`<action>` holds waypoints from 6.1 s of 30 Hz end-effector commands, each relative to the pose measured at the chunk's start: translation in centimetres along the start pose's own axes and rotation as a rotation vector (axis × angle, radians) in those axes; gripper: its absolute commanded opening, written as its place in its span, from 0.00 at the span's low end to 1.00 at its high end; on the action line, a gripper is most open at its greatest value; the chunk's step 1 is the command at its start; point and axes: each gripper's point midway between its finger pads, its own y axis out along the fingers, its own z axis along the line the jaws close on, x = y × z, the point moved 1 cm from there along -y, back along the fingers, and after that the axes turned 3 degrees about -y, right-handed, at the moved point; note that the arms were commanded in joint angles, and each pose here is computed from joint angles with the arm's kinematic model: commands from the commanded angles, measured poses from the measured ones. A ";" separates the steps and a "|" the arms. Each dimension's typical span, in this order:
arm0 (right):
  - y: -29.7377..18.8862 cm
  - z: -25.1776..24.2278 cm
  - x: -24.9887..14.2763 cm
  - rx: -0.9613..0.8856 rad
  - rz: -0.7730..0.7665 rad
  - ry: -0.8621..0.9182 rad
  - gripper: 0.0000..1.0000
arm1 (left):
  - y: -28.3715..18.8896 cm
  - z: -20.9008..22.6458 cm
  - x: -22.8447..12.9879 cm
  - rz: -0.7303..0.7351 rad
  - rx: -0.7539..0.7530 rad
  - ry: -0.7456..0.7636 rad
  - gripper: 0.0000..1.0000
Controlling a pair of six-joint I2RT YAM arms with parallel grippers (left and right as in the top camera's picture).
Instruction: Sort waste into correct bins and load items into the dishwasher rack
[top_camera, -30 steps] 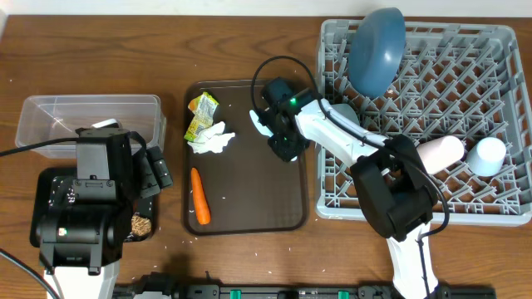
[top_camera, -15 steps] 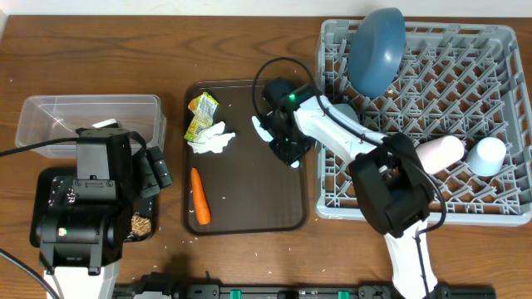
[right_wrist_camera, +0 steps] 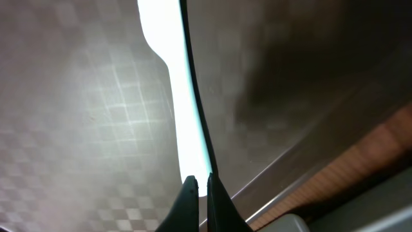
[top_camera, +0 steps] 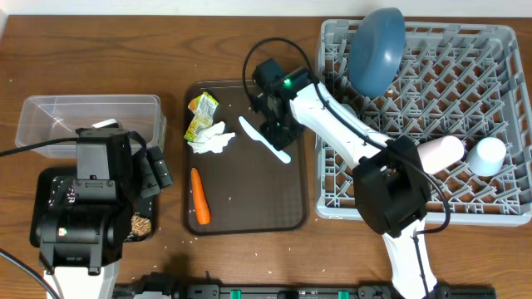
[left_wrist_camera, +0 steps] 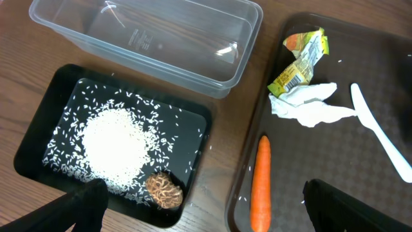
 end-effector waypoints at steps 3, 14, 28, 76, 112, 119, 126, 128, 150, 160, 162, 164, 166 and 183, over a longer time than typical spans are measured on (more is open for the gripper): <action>-0.4 0.5 0.7 0.003 -0.013 0.012 0.13 | -0.3 0.2 0.4 -0.016 0.012 -0.008 0.98; 3.8 0.7 -3.3 0.023 0.110 -0.085 0.44 | -0.3 0.2 0.4 -0.016 0.012 -0.008 0.98; 6.9 0.2 -5.1 0.026 0.147 -0.083 0.01 | -0.3 0.3 0.4 -0.016 0.012 -0.008 0.98; 8.1 2.0 2.2 0.068 -0.120 -0.003 0.01 | -0.3 0.3 0.4 -0.016 0.012 -0.008 0.98; 2.1 2.5 9.6 0.002 -0.385 -0.054 0.53 | -0.3 0.3 0.4 -0.016 0.012 -0.008 0.98; 5.6 1.6 9.4 -0.033 -0.348 0.002 0.47 | -0.3 0.2 0.4 -0.016 0.012 -0.008 0.98; 7.8 1.5 8.8 -0.028 -0.306 0.021 0.39 | -0.3 0.3 0.4 -0.016 0.012 -0.008 0.97; 8.4 1.5 8.5 -0.023 -0.292 0.029 0.30 | -0.3 0.3 0.4 -0.016 0.012 -0.009 0.98; 7.0 2.3 7.4 0.048 -0.250 0.041 0.01 | -0.3 0.3 0.4 -0.016 0.012 -0.008 0.98; 5.4 2.0 6.9 0.048 -0.239 0.066 0.01 | -0.3 0.3 0.4 -0.016 0.012 -0.008 0.98; 5.6 2.0 6.0 0.050 -0.203 0.082 0.01 | -0.3 0.3 0.4 -0.016 0.012 -0.008 0.98; 5.8 2.0 5.1 0.051 -0.160 0.087 0.07 | -0.3 0.3 0.4 -0.016 0.012 -0.008 0.98; 5.9 2.1 4.6 0.052 -0.138 0.089 0.11 | -0.3 0.3 0.4 -0.016 0.012 -0.008 0.98; 6.1 1.2 2.6 0.000 -0.058 0.176 0.01 | -0.3 0.3 0.4 -0.016 0.012 -0.008 0.98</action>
